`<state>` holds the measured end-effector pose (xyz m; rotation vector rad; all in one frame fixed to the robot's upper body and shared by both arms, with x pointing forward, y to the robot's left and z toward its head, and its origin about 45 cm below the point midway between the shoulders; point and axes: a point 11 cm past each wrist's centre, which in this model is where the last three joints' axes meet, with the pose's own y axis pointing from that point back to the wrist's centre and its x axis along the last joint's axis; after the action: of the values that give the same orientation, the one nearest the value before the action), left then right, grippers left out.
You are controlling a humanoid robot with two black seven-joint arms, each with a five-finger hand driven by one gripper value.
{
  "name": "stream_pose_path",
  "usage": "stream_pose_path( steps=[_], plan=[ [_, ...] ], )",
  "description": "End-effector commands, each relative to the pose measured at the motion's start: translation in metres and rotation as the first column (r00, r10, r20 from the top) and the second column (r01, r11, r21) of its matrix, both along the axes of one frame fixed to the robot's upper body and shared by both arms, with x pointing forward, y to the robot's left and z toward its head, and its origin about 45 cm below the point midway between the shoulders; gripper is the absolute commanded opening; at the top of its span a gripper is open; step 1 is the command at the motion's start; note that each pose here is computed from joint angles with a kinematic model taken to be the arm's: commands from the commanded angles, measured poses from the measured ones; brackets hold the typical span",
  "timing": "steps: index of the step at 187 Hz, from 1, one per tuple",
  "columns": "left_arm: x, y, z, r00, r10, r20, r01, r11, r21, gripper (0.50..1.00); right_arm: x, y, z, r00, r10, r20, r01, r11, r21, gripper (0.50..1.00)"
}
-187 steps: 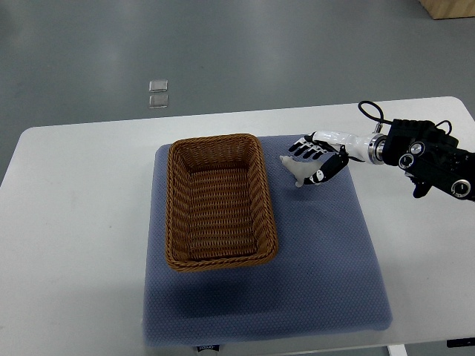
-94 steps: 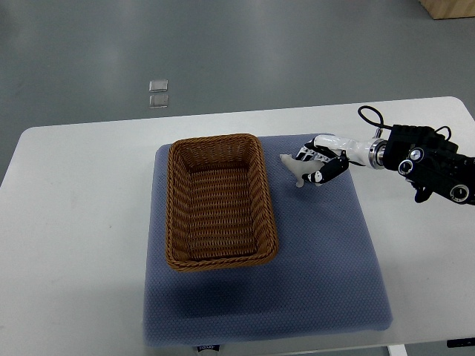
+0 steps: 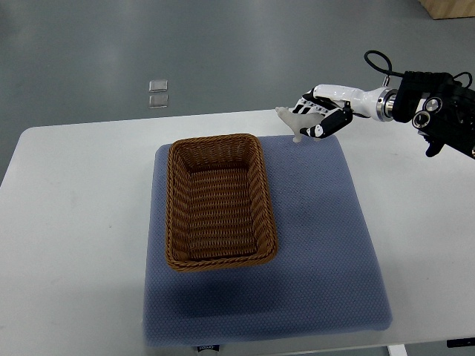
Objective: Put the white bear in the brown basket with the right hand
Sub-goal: 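Lift the white bear off the cushion with the right hand, then carry the bear over the brown basket and lower it inside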
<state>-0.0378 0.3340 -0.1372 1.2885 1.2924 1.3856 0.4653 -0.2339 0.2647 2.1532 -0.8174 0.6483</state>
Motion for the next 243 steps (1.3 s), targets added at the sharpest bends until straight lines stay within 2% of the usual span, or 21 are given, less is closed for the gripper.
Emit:
stream_pose_path(
  steps=[1, 94, 181, 243],
  plan=[
    [0.0, -0.001, 0.0, 1.0, 0.0, 0.0, 0.0, 1.0, -0.002, 1.0, -0.001, 0.011, 0.01, 0.999, 0.032, 0.015, -0.032, 0.999, 0.007, 0.5],
    [0.0, -0.002, 0.0, 1.0, 0.0, 0.0, 0.0, 1.0, -0.006, 1.0, -0.017, 0.111, -0.004, 0.985, 0.172, 0.03, -0.174, 0.979, 0.105, 0.5],
    [0.0, -0.003, 0.0, 1.0, 0.001, -0.006, -0.001, 1.0, -0.01, 1.0, -0.029, 0.147, -0.041, 0.984, 0.179, -0.015, -0.174, 0.972, 0.158, 0.5],
    [0.0, -0.004, 0.0, 1.0, -0.002, -0.006, 0.002, 1.0, -0.012, 1.0, -0.048, 0.163, -0.082, 0.982, 0.178, -0.058, -0.168, 0.975, 0.142, 0.5]
  ],
)
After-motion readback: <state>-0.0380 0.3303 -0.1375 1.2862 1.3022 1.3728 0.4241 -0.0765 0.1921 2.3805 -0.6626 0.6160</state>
